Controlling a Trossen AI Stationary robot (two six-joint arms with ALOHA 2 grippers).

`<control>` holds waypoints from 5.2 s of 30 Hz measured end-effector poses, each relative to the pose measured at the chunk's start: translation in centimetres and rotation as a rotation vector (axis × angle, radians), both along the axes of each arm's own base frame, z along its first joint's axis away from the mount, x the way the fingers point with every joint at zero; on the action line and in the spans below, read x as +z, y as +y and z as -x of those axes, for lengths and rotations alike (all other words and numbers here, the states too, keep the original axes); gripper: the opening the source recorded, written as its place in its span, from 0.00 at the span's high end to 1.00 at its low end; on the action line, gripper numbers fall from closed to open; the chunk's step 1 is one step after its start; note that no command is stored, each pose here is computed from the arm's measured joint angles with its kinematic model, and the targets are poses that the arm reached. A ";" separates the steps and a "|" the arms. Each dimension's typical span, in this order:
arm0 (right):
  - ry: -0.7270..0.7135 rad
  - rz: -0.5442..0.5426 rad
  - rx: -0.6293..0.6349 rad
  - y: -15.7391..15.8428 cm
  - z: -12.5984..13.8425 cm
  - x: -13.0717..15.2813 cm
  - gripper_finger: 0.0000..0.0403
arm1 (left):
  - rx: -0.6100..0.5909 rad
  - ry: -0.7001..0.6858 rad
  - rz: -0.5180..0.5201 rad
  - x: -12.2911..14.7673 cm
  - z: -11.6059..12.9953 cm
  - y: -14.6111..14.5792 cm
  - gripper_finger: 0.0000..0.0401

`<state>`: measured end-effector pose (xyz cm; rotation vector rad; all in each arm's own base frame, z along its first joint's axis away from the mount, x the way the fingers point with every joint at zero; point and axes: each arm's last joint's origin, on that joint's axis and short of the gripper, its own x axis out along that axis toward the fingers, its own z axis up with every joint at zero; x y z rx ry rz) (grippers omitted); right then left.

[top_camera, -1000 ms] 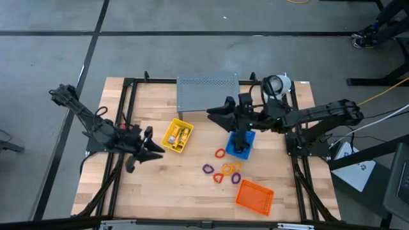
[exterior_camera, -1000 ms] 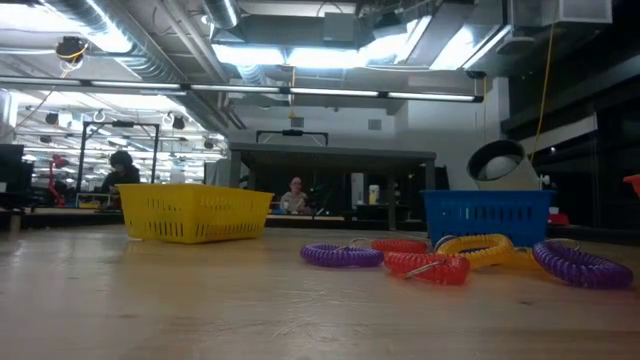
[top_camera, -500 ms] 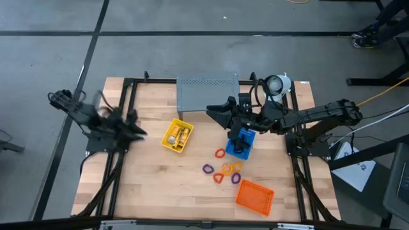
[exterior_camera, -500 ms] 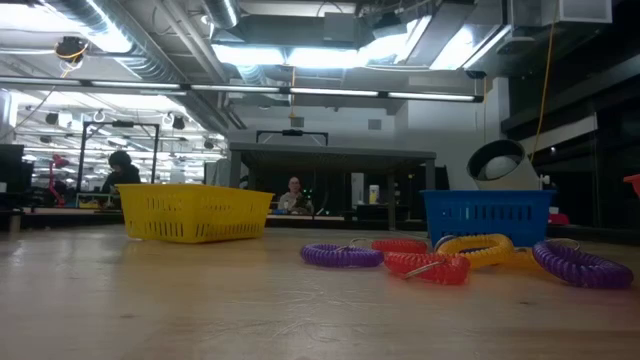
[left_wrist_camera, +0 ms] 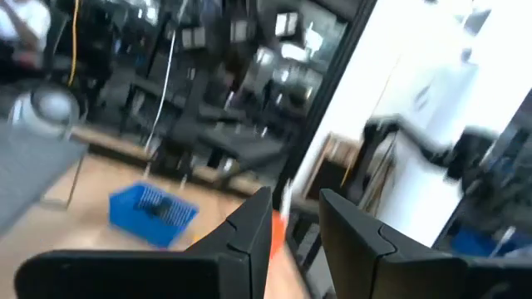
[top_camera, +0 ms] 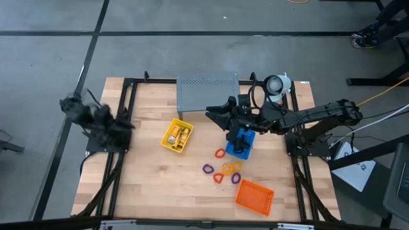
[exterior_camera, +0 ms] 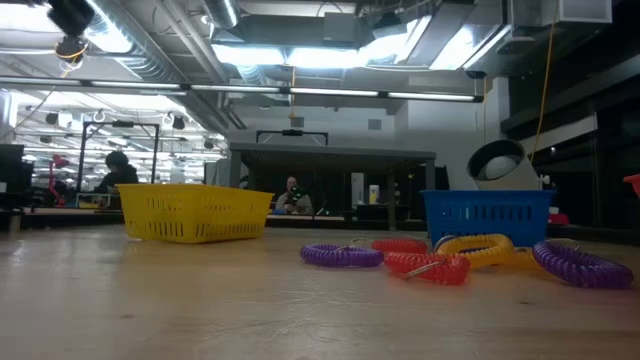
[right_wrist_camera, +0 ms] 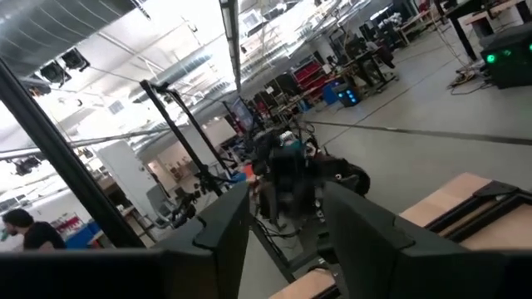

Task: Pick & Place Office Desk Supplies
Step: Put the orange spring keychain into the orange bin

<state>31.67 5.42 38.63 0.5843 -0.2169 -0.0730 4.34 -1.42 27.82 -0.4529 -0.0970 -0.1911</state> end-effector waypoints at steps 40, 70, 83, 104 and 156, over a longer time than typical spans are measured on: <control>0.205 -0.024 0.033 -0.1 -0.2 -2.1 0.60 | -0.289 0.031 -0.439 -11.4 -4.4 -3.8 0.84; 1.184 -0.233 0.163 2.0 -4.4 -20.5 0.60 | -0.052 0.007 -0.439 -10.9 -4.9 -1.4 0.83; 1.446 -0.244 0.071 2.6 -7.0 -22.0 0.60 | -0.050 0.008 -0.439 -10.9 -4.9 -1.4 0.83; 1.651 0.191 0.429 -0.9 -8.5 -21.2 0.60 | -0.051 0.008 -0.438 -10.9 -4.9 -1.4 0.83; 1.591 -0.072 0.475 -3.2 -11.5 -21.5 0.98 | -0.052 0.008 -0.438 -10.9 -4.9 -1.4 0.84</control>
